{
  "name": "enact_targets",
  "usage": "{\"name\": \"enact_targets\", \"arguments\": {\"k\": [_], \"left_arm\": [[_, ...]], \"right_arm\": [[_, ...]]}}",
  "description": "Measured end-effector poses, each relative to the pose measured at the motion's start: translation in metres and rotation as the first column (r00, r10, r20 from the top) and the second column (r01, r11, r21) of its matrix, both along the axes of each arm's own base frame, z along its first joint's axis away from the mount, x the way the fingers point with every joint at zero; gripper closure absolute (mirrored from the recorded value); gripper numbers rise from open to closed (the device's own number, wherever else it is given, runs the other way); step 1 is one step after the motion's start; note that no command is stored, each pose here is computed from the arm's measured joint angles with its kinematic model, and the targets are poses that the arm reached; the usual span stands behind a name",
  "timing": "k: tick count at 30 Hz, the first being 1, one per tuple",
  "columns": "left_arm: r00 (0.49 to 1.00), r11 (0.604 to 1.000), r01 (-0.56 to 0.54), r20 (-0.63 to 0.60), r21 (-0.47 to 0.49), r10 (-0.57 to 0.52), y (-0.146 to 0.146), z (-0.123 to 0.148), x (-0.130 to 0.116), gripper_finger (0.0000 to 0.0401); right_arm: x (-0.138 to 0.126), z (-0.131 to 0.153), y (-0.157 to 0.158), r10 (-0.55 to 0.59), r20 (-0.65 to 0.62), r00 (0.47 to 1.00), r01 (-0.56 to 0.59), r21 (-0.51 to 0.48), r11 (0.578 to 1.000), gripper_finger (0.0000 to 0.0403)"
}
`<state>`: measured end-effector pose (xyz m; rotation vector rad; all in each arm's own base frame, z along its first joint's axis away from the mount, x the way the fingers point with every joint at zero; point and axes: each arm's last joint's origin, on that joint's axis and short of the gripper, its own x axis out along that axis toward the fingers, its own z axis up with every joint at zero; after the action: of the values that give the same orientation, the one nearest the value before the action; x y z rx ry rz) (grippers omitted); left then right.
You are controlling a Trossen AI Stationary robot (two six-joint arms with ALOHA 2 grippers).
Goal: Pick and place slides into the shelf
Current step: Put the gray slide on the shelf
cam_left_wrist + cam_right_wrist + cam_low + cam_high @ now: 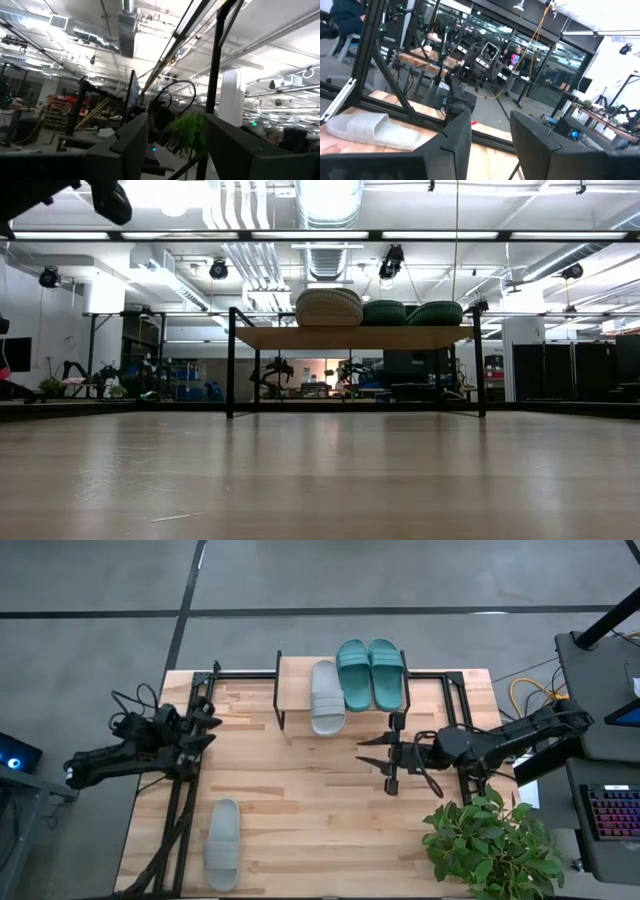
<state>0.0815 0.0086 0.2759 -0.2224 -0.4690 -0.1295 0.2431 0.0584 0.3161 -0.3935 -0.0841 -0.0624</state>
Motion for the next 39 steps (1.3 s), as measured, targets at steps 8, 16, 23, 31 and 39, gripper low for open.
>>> {"name": "enact_targets", "arguments": {"k": [8, 16, 23, 31, 39], "left_arm": [[0.999, 1.0, 0.011, -0.032, -0.002, -0.011, 0.001, 0.025, 0.007, 0.0225], [0.983, 0.999, -0.001, -0.183, 0.047, 0.01, 0.004, 0.094, 0.026, 0.0225], [0.902, 0.994, -0.055, -0.423, 0.091, 0.089, 0.008, 0.139, 0.036, 0.0225], [0.766, 0.988, -0.153, -0.635, -0.024, 0.103, 0.011, 0.151, 0.039, 0.0225], [0.525, 0.962, -0.198, -0.849, -0.19, -0.06, 0.011, 0.132, 0.046, 0.0225]], "right_arm": [[0.001, -0.005, -0.002, -0.01, -0.04, 0.999, 0.01, -0.01, 1.0, 0.0275], [0.003, -0.004, -0.01, -0.043, -0.036, 0.998, 0.043, -0.01, 0.999, 0.0278], [0.004, -0.005, -0.017, -0.071, -0.04, 0.997, 0.071, -0.009, 0.997, 0.0282], [0.004, -0.007, -0.02, -0.082, -0.061, 0.995, 0.081, -0.018, 0.997, 0.0282], [0.004, -0.007, -0.02, -0.084, -0.063, 0.994, 0.083, -0.024, 0.996, 0.0282]]}}
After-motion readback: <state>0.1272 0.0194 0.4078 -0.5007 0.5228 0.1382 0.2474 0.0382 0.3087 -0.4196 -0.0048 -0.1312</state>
